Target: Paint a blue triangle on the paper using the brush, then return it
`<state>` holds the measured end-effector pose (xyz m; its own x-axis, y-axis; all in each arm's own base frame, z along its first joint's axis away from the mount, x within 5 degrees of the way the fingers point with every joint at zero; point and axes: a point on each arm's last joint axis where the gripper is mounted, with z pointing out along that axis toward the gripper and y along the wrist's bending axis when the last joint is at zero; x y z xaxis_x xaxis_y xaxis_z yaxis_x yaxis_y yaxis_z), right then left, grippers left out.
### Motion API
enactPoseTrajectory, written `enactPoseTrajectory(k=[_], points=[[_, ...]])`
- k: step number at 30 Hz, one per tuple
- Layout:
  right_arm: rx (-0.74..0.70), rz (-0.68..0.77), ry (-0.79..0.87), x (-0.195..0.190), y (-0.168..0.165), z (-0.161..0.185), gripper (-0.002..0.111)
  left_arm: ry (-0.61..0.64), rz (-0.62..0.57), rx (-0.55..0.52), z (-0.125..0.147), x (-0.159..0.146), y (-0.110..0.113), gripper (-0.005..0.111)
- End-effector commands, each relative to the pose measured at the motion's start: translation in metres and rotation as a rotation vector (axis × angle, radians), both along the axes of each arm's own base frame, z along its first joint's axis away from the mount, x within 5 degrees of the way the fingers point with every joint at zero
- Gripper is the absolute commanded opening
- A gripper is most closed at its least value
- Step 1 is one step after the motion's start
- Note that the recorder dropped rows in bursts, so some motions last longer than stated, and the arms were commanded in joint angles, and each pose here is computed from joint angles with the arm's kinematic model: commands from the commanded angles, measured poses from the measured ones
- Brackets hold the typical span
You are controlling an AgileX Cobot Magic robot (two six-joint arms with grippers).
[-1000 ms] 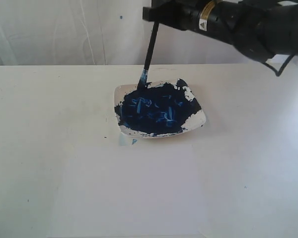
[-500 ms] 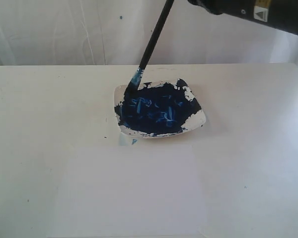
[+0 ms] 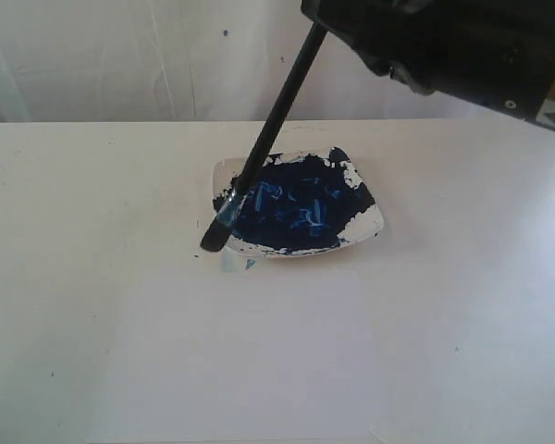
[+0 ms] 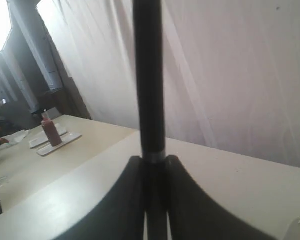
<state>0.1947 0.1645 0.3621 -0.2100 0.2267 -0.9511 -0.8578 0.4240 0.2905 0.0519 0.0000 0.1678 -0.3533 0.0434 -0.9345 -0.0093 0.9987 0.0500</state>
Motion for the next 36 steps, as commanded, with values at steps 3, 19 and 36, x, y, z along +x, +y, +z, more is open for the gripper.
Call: enactPoseTrajectory(k=[3,19,36], points=[[0.045,0.092,0.037,-0.010,0.001,-0.009,0.000,-0.031,-0.008,0.014,0.001,0.001,0.000,0.000],[0.042,0.100,0.030,-0.011,0.001,-0.011,0.000,-0.435,0.034,0.068,0.038,0.005,0.004,0.000],[0.026,0.008,-0.038,-0.004,-0.003,-0.010,0.000,-0.674,0.067,-0.025,0.059,0.001,0.006,0.000]])
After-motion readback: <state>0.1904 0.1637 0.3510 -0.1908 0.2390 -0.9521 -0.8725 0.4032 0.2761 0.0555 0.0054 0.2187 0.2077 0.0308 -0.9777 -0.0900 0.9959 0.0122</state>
